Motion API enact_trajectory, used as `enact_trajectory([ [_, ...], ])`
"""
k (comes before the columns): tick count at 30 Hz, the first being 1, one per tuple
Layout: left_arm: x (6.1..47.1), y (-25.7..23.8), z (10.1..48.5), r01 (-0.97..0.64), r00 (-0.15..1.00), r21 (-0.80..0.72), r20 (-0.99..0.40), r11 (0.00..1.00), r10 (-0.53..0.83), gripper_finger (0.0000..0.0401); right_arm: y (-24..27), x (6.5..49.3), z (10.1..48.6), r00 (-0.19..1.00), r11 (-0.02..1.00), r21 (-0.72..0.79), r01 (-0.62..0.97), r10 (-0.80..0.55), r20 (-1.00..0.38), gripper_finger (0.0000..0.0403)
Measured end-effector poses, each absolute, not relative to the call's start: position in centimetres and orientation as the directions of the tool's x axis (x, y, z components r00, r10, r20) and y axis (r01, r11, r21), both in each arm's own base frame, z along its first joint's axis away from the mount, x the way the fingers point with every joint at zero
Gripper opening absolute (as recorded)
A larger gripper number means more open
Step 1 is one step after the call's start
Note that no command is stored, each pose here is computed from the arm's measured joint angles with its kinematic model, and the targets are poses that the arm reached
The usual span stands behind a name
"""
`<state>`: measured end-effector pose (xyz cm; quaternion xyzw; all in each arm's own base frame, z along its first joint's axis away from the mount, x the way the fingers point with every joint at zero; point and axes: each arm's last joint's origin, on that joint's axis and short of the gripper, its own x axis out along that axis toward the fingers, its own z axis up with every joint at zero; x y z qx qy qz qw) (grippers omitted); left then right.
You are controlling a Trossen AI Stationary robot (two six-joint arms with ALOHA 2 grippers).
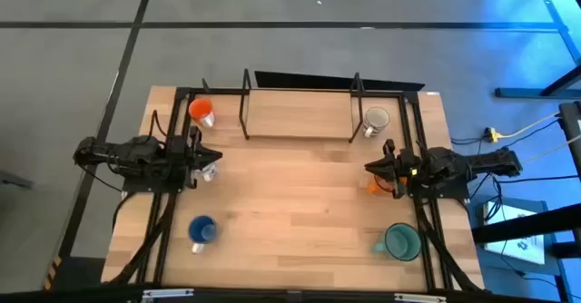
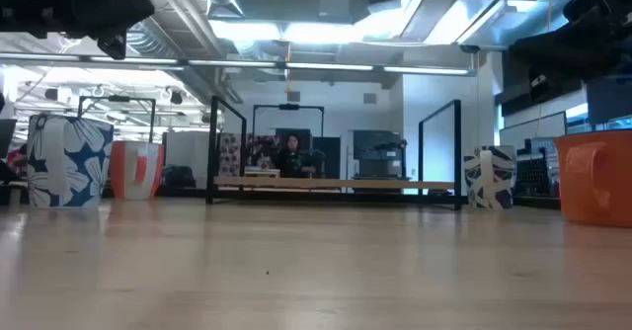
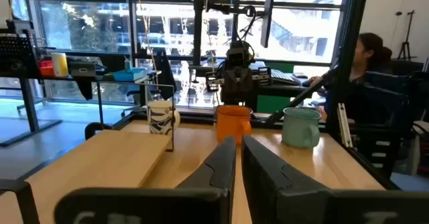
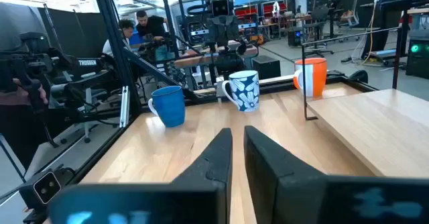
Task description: Place coffee mugs
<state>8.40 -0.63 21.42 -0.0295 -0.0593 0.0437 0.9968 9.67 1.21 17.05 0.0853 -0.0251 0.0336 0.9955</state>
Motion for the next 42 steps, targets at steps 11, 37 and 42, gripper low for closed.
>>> enact_trajectory([
  [11,8.4,-0.6,21.5,-0.082,0.988,-0.073,0.123,0.994,0.091,0.002,1.2,9.7,17.1,0.997,0.983,0.168,-0.069,0.06,0.056,0.0028],
  [37,7.1,-0.2,25.1,-0.02,0.858,-0.325,0.479,0.946,0.183,0.002,0.8,9.6,21.9,0.997,0.919,0.392,0.046,-0.069,0.045,0.0028],
  [42,7.0,0.1,25.3,-0.083,0.827,-0.388,0.487,0.918,0.28,0.002,1.0,11.0,23.8,0.996,0.924,0.372,0.092,-0.078,-0.052,0.0028],
])
